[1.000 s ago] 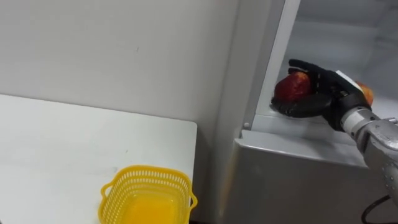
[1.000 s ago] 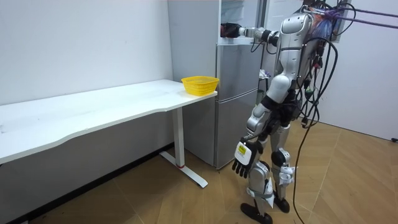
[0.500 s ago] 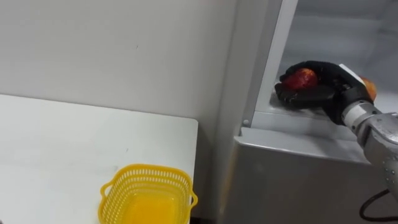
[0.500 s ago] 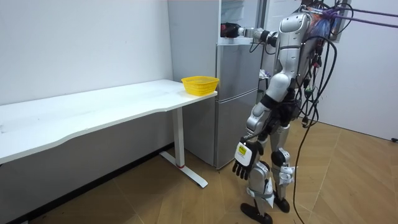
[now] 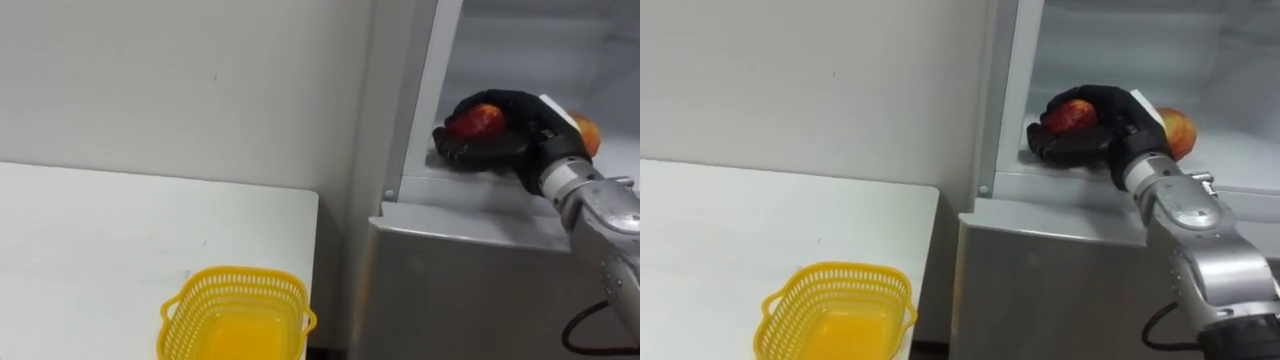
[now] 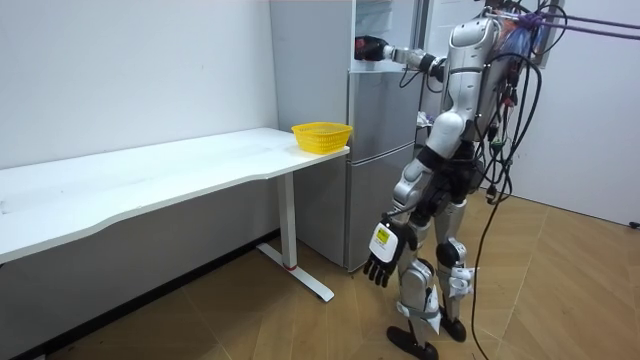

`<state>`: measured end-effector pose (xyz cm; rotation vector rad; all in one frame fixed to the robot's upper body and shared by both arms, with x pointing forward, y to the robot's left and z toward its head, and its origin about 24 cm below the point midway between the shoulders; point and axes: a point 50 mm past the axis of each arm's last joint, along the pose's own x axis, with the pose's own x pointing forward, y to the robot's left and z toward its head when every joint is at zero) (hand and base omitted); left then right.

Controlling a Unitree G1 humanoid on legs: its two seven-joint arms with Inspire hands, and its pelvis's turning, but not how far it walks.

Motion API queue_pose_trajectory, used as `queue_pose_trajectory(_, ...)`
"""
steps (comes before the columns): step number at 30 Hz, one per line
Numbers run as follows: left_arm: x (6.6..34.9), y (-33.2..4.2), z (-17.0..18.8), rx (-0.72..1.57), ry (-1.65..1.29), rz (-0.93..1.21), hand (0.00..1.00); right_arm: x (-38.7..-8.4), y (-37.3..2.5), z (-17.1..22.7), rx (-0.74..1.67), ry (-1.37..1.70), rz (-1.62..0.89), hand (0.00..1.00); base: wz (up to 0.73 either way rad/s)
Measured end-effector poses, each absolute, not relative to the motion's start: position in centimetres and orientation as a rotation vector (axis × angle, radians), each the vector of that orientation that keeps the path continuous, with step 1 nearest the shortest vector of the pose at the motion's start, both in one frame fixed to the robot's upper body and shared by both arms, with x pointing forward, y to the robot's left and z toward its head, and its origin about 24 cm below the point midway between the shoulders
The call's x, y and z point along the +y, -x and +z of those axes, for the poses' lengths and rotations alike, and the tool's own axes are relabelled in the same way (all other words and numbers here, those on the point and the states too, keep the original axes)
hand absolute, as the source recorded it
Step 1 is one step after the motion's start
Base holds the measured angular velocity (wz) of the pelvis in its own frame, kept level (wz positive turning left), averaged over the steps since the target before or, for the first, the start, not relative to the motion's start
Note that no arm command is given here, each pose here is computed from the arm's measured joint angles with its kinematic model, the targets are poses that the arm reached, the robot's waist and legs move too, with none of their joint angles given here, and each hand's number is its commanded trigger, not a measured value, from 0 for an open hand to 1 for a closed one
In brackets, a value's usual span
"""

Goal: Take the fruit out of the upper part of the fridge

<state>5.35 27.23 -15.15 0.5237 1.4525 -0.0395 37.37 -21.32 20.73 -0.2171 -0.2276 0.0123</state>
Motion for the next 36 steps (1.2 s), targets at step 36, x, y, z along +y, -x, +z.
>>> queue_pose_trajectory(36,25.0,-5.3,-16.1,1.346,-0.514,-0.121,0.00,-10.2,-25.1,23.9,-1.042,0.668,-0.040,1.00,-0.02)
